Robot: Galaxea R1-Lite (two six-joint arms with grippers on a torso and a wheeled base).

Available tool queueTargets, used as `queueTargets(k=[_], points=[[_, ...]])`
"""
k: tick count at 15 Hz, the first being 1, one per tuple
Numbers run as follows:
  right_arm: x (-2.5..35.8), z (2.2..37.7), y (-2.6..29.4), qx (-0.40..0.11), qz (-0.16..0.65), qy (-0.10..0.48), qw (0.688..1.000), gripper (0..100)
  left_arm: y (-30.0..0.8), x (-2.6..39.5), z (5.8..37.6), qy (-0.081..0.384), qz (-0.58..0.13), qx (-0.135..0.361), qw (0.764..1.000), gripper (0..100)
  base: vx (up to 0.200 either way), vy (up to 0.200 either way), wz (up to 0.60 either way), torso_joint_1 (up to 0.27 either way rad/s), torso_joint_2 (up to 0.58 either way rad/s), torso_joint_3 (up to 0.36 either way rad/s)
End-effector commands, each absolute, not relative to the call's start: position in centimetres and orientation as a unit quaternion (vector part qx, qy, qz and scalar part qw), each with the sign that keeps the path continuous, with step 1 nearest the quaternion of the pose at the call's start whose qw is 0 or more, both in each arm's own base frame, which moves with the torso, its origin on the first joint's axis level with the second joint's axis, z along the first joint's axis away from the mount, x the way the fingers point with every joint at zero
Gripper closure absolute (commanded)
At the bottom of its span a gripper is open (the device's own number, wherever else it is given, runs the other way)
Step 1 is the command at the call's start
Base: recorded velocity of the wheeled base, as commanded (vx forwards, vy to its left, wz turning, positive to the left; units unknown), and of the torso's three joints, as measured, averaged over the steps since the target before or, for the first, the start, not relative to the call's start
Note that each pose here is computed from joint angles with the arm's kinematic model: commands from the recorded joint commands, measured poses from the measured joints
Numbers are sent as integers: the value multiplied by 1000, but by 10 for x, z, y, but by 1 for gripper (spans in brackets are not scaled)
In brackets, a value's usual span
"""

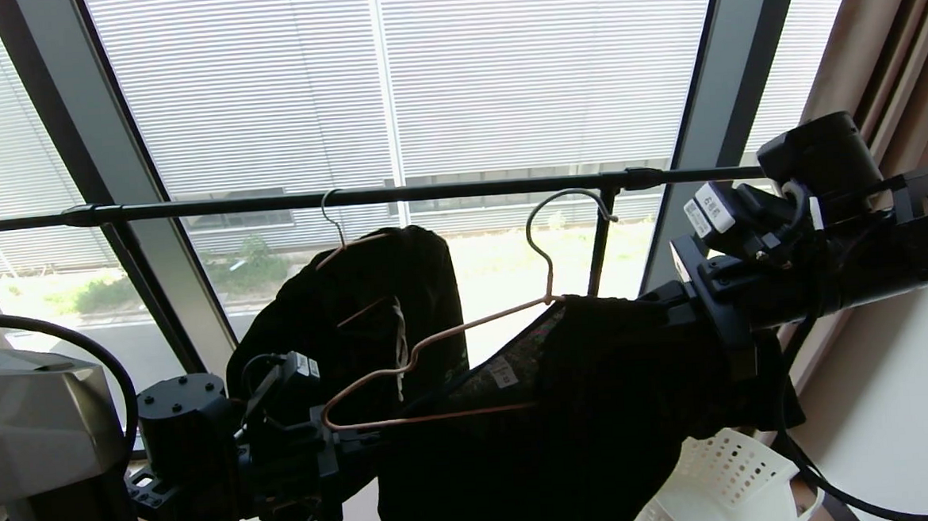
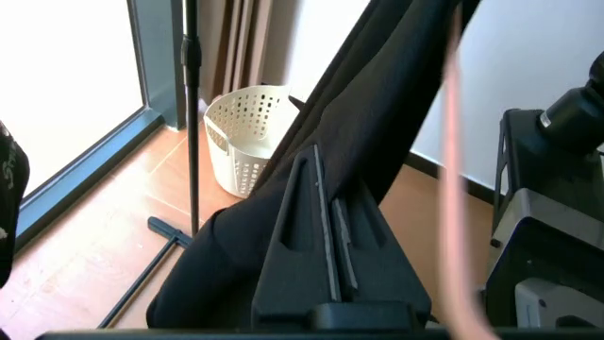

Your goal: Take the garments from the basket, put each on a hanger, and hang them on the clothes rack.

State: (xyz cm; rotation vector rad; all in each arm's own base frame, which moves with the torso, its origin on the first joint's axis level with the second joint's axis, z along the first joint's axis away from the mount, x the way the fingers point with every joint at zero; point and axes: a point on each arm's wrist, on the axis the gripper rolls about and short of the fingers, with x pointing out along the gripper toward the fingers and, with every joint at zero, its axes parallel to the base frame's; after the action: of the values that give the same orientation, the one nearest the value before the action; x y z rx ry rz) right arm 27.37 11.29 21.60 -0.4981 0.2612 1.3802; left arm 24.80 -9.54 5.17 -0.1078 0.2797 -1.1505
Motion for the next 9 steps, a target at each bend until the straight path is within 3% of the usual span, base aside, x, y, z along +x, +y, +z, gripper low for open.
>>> queueTargets(k=[1,2,9], points=[[272,207,108,-221,626,132,736,100,-95,248,52,130,-541,-51,829,100,0,0,0,0,0,0],[273,186,97,-224,609,121,751,100,-95,249,52,131,-541,-51,829,100,0,0,0,0,0,0],[263,161,62,-219,567,113,786,100,-95,248,51,132,-541,-51,829,100,0,0,0,0,0,0]])
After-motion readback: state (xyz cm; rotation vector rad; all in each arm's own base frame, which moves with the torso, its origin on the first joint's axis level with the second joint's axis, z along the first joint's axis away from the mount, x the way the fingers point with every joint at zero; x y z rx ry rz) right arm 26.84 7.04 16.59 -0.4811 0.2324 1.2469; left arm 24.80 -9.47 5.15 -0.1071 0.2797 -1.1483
